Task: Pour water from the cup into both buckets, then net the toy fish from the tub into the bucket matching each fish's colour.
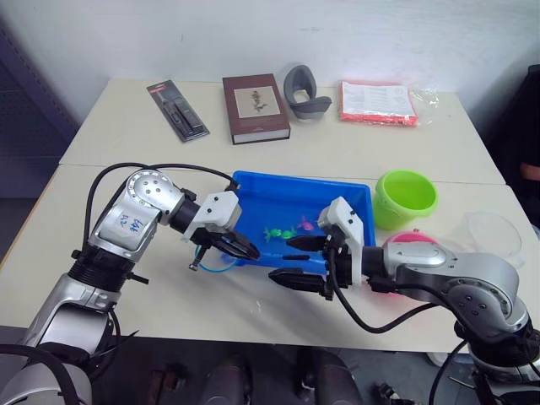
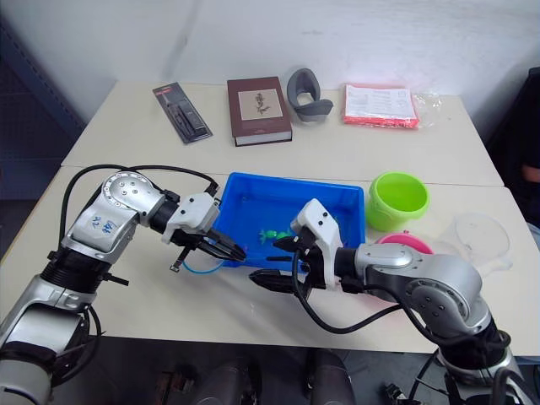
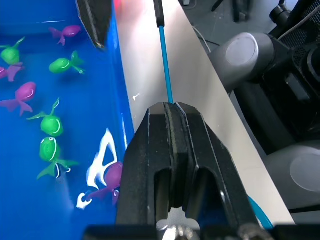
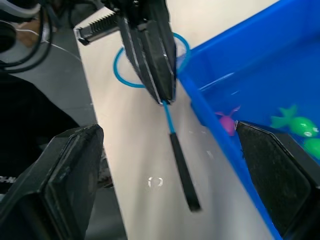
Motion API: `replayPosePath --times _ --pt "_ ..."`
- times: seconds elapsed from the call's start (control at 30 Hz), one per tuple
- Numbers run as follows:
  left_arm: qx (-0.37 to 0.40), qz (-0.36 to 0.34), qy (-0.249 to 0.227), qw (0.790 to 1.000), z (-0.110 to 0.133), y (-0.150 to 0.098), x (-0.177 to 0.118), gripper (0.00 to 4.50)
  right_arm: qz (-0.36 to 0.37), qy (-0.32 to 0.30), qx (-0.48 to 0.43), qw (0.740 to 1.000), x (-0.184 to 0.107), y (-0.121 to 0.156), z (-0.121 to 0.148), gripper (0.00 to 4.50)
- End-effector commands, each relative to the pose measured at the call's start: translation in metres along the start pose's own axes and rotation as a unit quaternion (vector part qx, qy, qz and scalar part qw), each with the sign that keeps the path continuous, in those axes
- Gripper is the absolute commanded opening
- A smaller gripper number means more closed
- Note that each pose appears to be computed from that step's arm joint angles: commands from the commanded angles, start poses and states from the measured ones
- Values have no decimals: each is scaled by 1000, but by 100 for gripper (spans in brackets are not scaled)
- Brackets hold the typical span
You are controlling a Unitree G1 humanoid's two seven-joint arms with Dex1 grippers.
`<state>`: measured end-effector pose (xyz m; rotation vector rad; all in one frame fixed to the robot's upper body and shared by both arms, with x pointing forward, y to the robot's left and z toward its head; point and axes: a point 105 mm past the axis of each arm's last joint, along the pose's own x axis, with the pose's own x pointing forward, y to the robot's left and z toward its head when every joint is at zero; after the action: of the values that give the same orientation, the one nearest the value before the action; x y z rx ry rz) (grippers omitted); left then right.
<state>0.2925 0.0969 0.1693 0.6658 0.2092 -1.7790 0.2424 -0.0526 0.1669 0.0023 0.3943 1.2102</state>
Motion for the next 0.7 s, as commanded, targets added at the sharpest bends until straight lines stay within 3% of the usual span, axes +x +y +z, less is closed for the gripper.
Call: replayPosePath --times 0.03,0.2,0.33,0.53,0.67,0.7 --pt "24 -16 -5 1000 11 -2 0 4 7 -11 4 1000 -1 3 7 450" --pt "24 -17 -4 1000 9 -3 1 4 16 -25 22 999 -1 3 10 450" --pt "25 -15 0 1000 7 -2 2 0 20 -26 23 999 0 5 12 328" --pt "30 -17 0 999 6 -3 4 0 22 -19 20 999 -1 6 10 25" --pt "20 -16 -32 999 12 -3 3 0 25 -14 11 1000 -4 8 8 8" --pt "18 -8 -42 999 14 -1 1 33 25 -17 6 1000 -6 8 9 3"
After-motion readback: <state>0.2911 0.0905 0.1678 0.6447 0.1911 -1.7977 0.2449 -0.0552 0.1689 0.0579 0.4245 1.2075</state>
